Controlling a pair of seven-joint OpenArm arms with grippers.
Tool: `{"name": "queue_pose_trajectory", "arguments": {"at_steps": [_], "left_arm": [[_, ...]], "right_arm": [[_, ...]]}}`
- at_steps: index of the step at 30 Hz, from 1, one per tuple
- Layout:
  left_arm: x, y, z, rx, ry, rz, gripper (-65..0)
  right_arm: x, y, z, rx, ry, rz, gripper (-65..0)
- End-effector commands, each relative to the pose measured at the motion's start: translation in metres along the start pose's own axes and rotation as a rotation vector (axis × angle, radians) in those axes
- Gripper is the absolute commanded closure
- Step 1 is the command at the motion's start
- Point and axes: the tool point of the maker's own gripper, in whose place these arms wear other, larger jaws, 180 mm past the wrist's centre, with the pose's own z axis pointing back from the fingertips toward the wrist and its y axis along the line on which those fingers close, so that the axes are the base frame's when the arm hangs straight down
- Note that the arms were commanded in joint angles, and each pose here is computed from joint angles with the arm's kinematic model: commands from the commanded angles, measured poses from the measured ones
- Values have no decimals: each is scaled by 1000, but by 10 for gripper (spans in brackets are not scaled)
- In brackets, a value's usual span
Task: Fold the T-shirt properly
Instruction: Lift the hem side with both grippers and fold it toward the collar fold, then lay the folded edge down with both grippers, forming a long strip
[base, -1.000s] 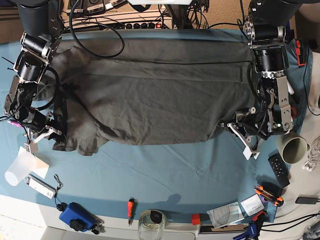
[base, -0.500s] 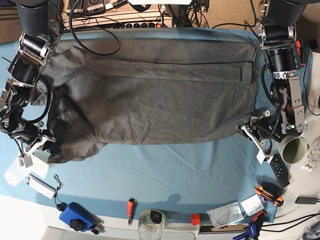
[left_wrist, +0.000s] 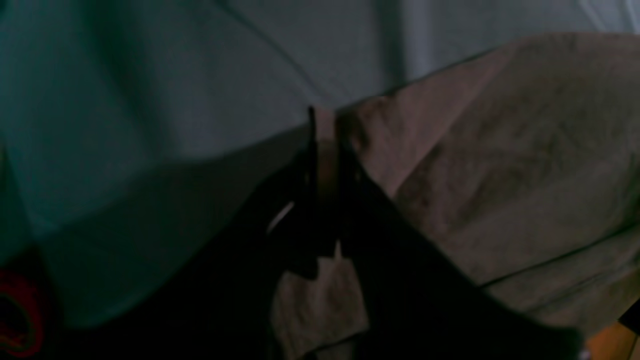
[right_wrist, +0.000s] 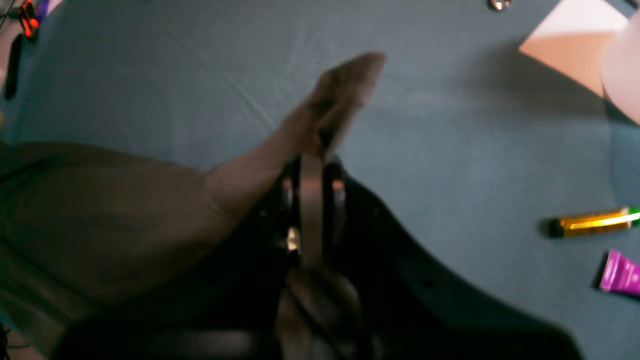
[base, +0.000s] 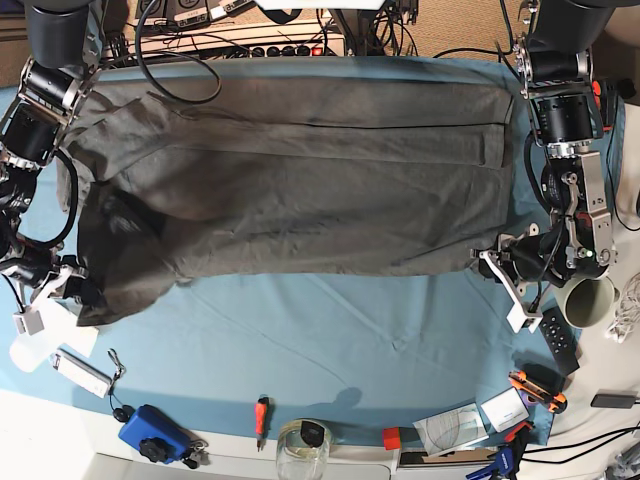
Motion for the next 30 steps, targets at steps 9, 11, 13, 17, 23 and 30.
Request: {"name": "queue_pose_trajectory", "arguments": {"at_steps": [9, 11, 13, 17, 23, 30], "left_arm": [[3, 3, 11, 15, -28, -25, 0], [1, 4, 16, 26, -43, -30, 0], [0, 8, 24, 45, -60, -36, 0], [-6, 21, 34, 77, -66, -36, 0], [-14, 15, 34, 27, -52, -70, 0], [-24, 11, 39, 37, -46, -96, 0]], "right_arm": [[27, 3, 17, 21, -69, 25, 0], [27, 3, 17, 22, -68, 25, 0], [25, 3, 16, 21, -60, 25, 0], [22, 3, 16, 21, -40, 26, 0], [25, 11, 17, 68, -57, 16, 0], [21, 12, 22, 86, -66, 7, 0]]}}
